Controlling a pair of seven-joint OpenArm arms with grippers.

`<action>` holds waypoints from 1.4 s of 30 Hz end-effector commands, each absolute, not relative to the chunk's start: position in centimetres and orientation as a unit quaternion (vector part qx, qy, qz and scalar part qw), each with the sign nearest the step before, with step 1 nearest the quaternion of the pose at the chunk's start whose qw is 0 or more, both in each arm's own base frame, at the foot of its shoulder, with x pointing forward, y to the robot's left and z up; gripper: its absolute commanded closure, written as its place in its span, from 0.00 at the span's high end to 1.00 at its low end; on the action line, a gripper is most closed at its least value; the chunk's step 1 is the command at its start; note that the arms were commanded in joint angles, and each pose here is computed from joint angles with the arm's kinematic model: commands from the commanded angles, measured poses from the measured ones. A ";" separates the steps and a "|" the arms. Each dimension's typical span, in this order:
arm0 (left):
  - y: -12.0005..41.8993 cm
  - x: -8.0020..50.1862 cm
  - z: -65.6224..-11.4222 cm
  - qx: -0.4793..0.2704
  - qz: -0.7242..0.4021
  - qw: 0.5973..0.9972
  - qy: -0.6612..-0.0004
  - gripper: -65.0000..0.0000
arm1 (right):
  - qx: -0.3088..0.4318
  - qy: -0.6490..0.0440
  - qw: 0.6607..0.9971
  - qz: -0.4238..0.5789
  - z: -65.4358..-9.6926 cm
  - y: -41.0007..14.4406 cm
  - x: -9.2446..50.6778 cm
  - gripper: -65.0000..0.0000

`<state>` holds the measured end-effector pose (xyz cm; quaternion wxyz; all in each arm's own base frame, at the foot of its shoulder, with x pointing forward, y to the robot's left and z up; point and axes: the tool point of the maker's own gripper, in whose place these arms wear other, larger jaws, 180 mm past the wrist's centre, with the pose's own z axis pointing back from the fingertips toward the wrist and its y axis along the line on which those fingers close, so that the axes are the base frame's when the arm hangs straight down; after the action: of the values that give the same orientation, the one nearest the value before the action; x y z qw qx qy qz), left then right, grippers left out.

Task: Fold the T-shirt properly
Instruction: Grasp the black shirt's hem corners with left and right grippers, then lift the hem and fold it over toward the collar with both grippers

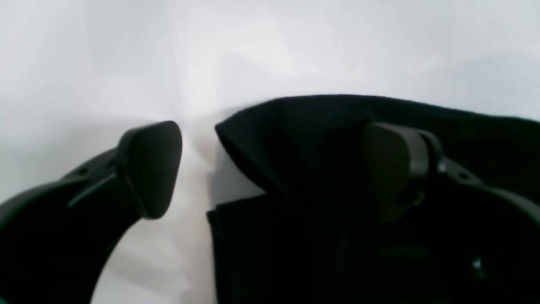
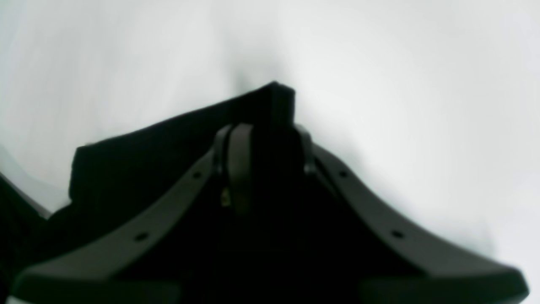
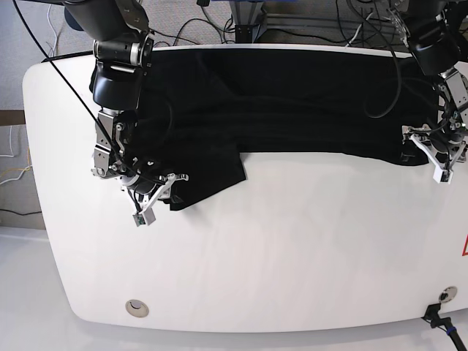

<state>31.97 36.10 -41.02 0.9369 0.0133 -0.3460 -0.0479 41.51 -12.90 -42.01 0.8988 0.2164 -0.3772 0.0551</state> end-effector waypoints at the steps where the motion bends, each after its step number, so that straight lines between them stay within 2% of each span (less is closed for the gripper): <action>1: 36.9 33.2 -39.3 0.022 -0.049 0.928 -0.368 0.98 | 0.210 -0.382 0.898 0.062 -41.2 -13.2 42.3 0.21; 4: 36.4 33.3 -39.5 0.019 -0.058 0.929 -0.364 0.92 | 0.210 -0.382 0.898 0.062 -41.2 -13.2 42.3 0.20; 5: 36.2 33.4 -39.6 0.018 -0.062 0.930 -0.362 0.85 | 0.210 -0.382 0.898 0.062 -41.2 -13.2 42.3 0.16; 7: 36.1 33.4 -39.6 0.018 -0.064 0.930 -0.362 0.66 | 0.210 -0.382 0.898 0.062 -41.2 -13.2 42.3 0.01; 12: 36.2 33.5 -39.5 0.019 -0.064 0.929 -0.363 0.10 | 0.209 -0.382 0.898 0.063 -41.2 -13.2 42.3 0.00; 14: 36.1 33.6 -39.4 0.019 -0.064 0.929 -0.365 0.00 | 0.210 -0.383 0.897 0.063 -41.1 -13.1 42.3 0.00; 18: 36.2 34.0 -38.7 0.023 -0.065 0.925 -0.374 0.00 | 0.208 -0.387 0.896 0.067 -40.6 -13.2 42.5 0.00; 23: 36.0 35.5 -34.4 0.052 -0.078 0.899 -0.427 0.00 | 0.183 -0.397 0.894 0.096 -37.8 -13.7 43.1 0.00; 27: 35.8 35.9 -31.7 0.080 -0.097 0.890 -0.437 0.00 | 0.161 -0.405 0.892 0.119 -35.2 -14.1 43.3 0.00; 32: 35.9 36.2 -29.9 0.096 -0.102 0.881 -0.452 0.00 | 0.179 -0.437 0.874 0.117 -32.5 -13.7 44.1 0.00; 42: 36.0 38.7 -25.9 0.107 -0.102 0.856 -0.496 0.00 | 0.154 -0.488 0.849 0.129 -26.8 -15.4 47.8 0.00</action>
<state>37.34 35.32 -29.28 0.8780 0.0902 -0.4590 -0.1011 46.26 -14.47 -29.98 0.8683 0.1630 -0.4509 0.1271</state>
